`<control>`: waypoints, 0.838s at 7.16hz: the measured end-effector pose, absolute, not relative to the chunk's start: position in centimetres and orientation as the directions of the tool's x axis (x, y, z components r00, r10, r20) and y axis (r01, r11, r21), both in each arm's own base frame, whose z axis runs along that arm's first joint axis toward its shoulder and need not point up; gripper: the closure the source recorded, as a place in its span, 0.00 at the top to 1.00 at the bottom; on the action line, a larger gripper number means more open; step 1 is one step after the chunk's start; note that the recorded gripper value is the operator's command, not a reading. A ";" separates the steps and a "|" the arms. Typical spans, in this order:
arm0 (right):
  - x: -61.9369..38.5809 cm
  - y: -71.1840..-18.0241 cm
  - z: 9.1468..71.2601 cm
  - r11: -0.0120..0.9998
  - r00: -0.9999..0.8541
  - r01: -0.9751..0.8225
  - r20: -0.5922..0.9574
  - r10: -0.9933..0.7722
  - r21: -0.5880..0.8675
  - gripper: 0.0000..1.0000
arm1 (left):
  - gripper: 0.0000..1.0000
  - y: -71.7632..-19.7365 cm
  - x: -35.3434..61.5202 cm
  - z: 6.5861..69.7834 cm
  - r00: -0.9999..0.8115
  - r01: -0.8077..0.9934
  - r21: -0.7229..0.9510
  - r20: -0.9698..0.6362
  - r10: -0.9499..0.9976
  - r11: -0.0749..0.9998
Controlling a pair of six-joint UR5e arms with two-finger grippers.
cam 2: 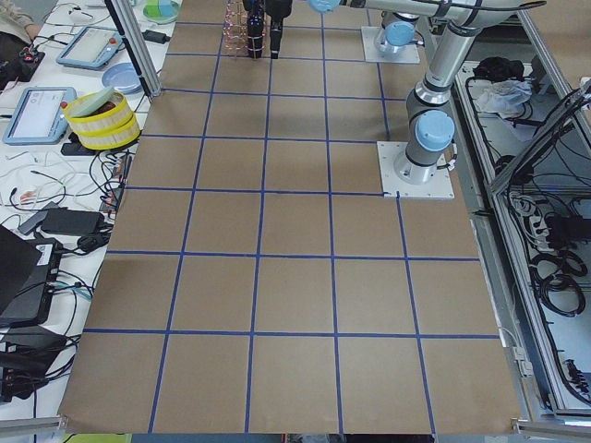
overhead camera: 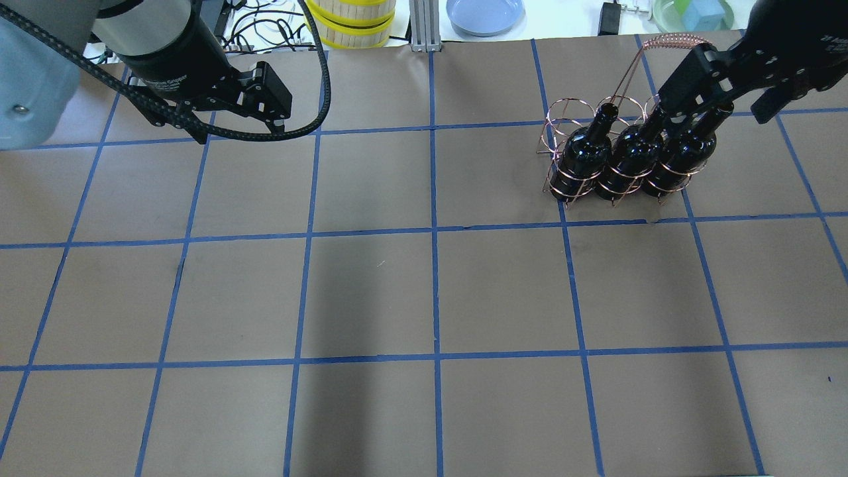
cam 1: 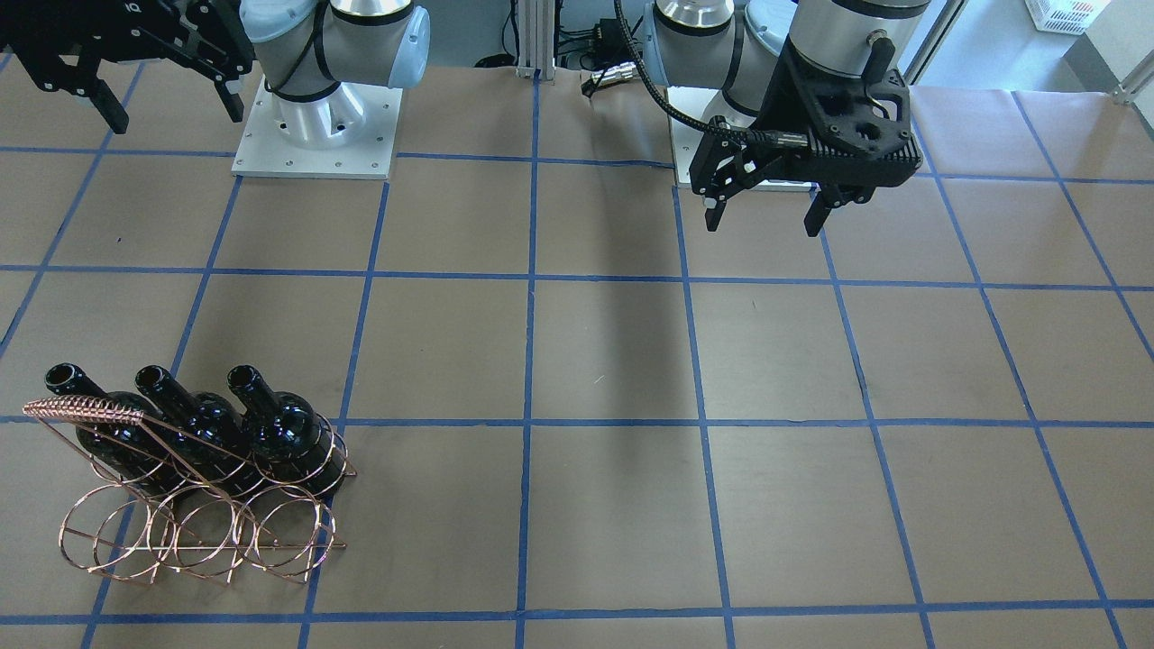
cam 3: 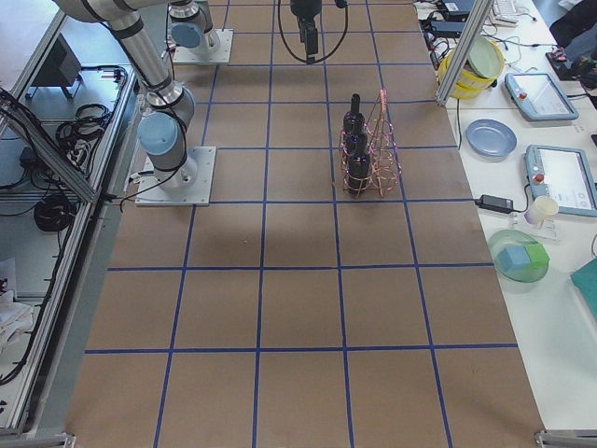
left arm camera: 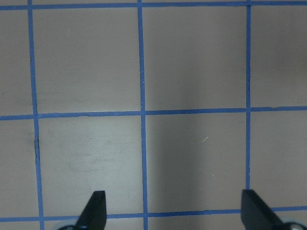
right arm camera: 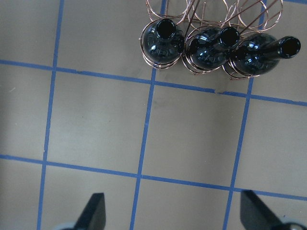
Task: Place wine into wine basket
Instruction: 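Open the right gripper and raise it above the rack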
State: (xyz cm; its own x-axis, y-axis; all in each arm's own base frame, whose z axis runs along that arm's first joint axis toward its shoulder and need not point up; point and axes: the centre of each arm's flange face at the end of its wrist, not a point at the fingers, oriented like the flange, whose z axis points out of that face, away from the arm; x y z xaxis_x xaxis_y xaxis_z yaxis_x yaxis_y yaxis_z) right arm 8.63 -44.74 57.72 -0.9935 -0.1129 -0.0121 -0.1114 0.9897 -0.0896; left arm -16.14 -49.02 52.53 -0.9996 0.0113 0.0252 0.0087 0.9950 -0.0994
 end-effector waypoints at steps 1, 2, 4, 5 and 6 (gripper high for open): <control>10.3 -45.4 57.4 0.990 -0.997 -0.069 -0.015 -0.072 -0.126 1.00 | 1.00 -49.0 -16.1 52.5 -1.000 0.009 -0.099 0.025 0.011 0.995; 13.0 -45.7 56.6 0.989 -0.998 -0.064 -0.015 -0.067 -0.134 1.00 | 1.00 -49.1 -16.1 52.5 -1.000 0.008 -0.098 0.025 0.011 0.995; 15.8 -45.9 55.2 0.988 -0.994 -0.104 -0.005 -0.105 -0.114 1.00 | 1.00 -49.1 -16.1 52.4 -1.000 0.009 -0.098 0.025 0.011 0.995; 15.9 -46.1 54.1 0.989 -0.994 -0.111 -0.005 -0.112 -0.094 1.00 | 1.00 -49.1 -16.2 52.4 -1.000 0.009 -0.098 0.025 0.011 0.995; 15.5 -46.4 53.2 0.991 -0.994 -0.106 -0.005 -0.107 -0.087 1.00 | 1.00 -49.1 -16.2 52.5 -1.000 0.010 -0.098 0.025 0.012 0.995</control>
